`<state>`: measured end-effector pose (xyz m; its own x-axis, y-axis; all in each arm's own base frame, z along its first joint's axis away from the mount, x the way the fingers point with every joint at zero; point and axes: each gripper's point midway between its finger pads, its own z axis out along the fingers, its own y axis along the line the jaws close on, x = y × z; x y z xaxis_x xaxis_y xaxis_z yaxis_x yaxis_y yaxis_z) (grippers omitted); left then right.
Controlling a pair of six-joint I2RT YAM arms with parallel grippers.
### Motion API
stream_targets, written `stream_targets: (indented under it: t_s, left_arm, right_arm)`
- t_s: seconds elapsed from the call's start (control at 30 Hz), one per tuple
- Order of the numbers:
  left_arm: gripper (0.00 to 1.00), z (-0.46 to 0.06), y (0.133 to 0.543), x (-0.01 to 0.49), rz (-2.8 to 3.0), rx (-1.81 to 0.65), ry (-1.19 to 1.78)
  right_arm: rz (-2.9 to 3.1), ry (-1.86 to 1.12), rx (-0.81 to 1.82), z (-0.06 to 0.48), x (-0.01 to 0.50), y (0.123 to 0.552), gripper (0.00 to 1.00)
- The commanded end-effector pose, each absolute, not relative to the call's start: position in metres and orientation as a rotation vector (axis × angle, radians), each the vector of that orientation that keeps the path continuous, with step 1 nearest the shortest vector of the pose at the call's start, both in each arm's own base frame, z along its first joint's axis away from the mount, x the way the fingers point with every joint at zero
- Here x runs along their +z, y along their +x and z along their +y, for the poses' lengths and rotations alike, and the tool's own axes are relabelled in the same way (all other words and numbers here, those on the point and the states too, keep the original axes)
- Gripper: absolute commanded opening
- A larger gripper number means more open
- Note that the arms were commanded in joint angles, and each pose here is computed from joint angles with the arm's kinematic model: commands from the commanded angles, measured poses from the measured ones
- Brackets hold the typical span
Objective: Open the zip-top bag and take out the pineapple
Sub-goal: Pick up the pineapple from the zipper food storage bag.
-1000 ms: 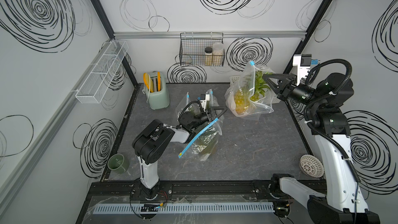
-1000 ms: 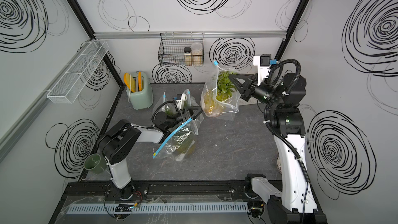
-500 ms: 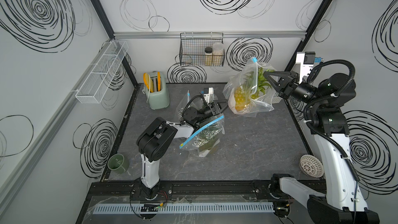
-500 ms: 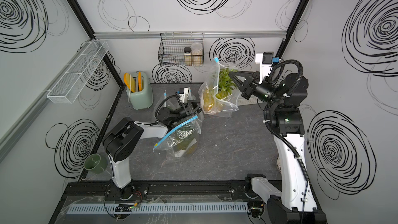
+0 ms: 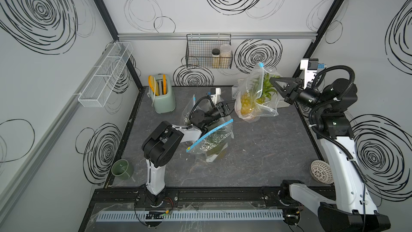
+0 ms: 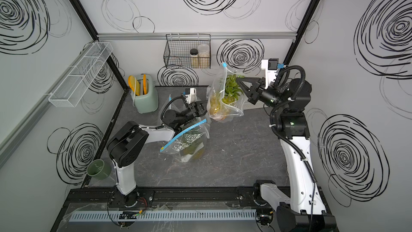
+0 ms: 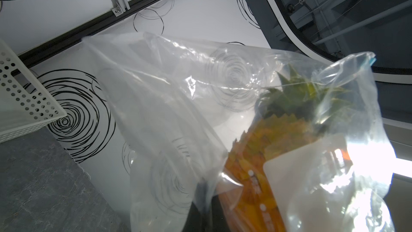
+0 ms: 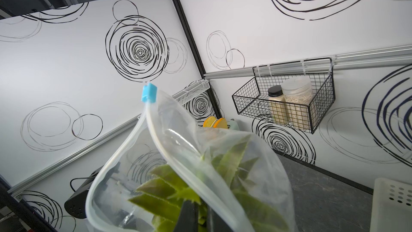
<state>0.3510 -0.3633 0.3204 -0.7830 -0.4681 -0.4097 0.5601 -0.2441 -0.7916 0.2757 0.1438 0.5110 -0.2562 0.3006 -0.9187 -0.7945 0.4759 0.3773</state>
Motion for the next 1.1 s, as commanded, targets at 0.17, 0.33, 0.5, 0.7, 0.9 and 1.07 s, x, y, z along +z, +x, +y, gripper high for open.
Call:
stream_targets:
  t_s: [0.17, 0.33, 0.5, 0.7, 0.9, 1.07]
  left_arm:
    - [0.0, -0.333, 0.38, 0.281, 1.527, -1.671, 0.048]
    - [0.0, -0.32, 0.393, 0.267, 1.654, -1.404, 0.015]
    - [0.0, -0.305, 0.403, 0.256, 1.758, -1.078, 0.008]
    - [0.0, -0.293, 0.411, 0.239, 1.832, -0.893, -0.012]
    - [0.0, -0.279, 0.421, 0.227, 1.873, -0.746, -0.035]
    - [0.0, -0.27, 0.428, 0.224, 1.896, -0.64, -0.04]
  right_arm:
    - [1.423, -0.537, 1.08, 0.147, 0.537, 0.249, 0.0]
    - [1.427, -0.553, 1.096, 0.149, 0.538, 0.244, 0.0]
    - [1.42, -0.596, 1.139, 0.153, 0.541, 0.234, 0.0]
    - [1.4, -0.617, 1.148, 0.154, 0.547, 0.225, 0.0]
    - [1.39, -0.626, 1.154, 0.155, 0.55, 0.22, 0.0]
    - [1.39, -0.633, 1.165, 0.156, 0.549, 0.218, 0.0]
